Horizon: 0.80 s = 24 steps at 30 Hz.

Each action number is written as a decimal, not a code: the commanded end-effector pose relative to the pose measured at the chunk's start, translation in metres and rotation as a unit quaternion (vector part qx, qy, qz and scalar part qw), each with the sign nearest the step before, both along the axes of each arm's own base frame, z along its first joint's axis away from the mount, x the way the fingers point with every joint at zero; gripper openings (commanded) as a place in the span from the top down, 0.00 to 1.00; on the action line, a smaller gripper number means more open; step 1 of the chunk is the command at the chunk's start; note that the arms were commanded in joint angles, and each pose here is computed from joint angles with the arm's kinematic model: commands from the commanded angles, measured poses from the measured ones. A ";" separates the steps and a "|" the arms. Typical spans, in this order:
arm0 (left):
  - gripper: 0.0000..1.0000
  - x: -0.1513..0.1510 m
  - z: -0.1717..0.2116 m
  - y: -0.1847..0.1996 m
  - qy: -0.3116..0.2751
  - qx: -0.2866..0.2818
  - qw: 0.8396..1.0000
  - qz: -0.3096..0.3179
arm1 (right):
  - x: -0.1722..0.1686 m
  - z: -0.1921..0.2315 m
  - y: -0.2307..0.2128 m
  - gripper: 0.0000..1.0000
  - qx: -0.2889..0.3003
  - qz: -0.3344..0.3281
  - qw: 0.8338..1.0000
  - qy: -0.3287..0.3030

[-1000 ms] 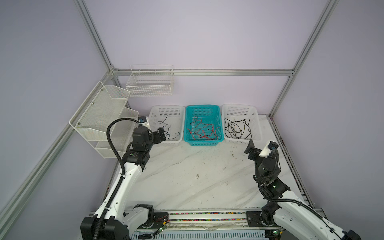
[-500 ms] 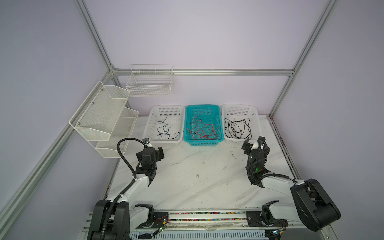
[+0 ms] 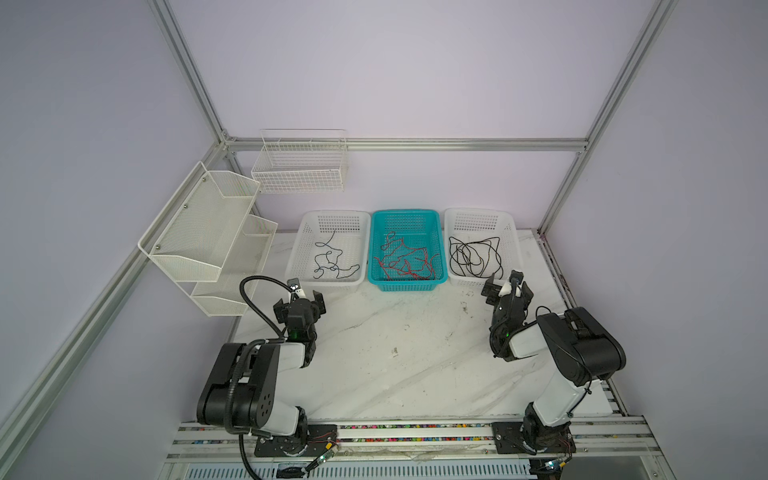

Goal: Untangle the cables

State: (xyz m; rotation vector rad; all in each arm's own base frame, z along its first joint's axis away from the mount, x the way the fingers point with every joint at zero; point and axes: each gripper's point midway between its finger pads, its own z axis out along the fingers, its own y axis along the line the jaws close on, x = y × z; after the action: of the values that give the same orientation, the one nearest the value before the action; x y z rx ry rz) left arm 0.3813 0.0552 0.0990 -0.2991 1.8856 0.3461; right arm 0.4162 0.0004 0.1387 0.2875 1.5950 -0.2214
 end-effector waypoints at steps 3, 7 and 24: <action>0.00 0.013 0.016 -0.003 -0.044 0.013 0.999 -0.017 | 0.014 0.001 -0.007 0.03 0.030 0.020 0.999 -0.011; 0.00 0.012 0.017 -0.003 -0.052 0.017 0.998 -0.020 | 0.013 0.005 -0.013 0.03 0.026 0.019 0.999 -0.022; 0.00 0.012 0.017 -0.003 -0.053 0.017 0.998 -0.021 | 0.012 0.007 -0.013 0.02 0.017 0.017 0.999 -0.027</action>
State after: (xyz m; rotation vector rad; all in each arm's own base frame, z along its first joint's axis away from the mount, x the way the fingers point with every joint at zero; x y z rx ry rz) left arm 0.3923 0.0503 0.1026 -0.2513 1.8340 0.3285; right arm 0.4266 -0.0129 0.1396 0.2954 1.5720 -0.1568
